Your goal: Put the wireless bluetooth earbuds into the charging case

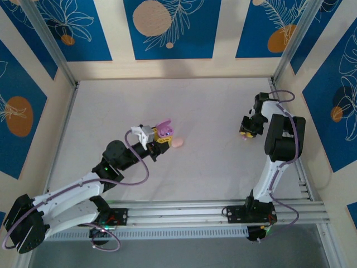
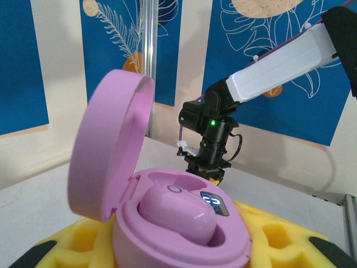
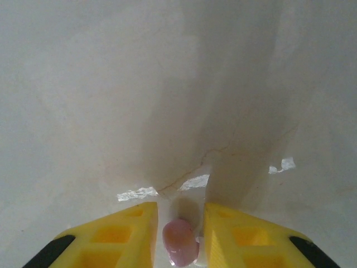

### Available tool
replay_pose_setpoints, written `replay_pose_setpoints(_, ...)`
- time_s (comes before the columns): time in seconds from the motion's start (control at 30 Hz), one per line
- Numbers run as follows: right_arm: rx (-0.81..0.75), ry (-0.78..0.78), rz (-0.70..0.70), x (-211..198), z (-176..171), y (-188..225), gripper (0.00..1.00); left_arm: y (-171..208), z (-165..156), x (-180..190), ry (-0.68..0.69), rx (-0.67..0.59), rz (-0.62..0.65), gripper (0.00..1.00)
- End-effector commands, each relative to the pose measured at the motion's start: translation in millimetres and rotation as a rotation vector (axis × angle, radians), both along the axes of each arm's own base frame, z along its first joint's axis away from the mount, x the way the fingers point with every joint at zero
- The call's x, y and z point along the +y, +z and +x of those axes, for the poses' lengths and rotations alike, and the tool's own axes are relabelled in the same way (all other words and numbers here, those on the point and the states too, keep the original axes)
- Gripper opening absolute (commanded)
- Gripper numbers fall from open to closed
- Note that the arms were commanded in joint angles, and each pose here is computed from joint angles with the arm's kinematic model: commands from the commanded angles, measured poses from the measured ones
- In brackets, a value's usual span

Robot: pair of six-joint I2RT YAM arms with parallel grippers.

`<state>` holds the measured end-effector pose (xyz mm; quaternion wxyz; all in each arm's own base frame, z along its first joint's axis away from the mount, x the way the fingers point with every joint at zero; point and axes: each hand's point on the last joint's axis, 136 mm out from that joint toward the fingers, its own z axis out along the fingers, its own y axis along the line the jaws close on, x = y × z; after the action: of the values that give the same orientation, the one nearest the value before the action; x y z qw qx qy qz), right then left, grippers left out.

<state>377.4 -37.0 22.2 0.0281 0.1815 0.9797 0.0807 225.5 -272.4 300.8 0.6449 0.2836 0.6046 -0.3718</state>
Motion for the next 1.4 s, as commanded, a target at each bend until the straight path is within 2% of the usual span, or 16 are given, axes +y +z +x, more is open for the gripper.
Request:
replay_pose_setpoints(0.0, 0.023, 0.031, 0.000, 2, -2, 2, 0.27, 5, -4, 2, -0.006, -0.002, -0.023, 0.25)
replay_pose_setpoints(0.23, 0.043, 0.041, -0.002, 4, -6, -1, 0.24, 6, -3, 2, -0.001, 0.001, -0.026, 0.25)
replay_pose_setpoints(0.77, 0.094, 0.048, -0.015, 5, -14, -7, 0.23, 8, -2, 2, 0.000, -0.001, -0.028, 0.25)
replay_pose_setpoints(0.93, 0.092, 0.051, -0.020, 7, -14, -4, 0.18, 7, -2, 2, -0.001, 0.001, -0.028, 0.25)
replay_pose_setpoints(1.37, -0.040, 0.068, 0.101, 45, -15, 44, 0.17, 6, -2, 2, 0.000, 0.004, -0.026, 0.25)
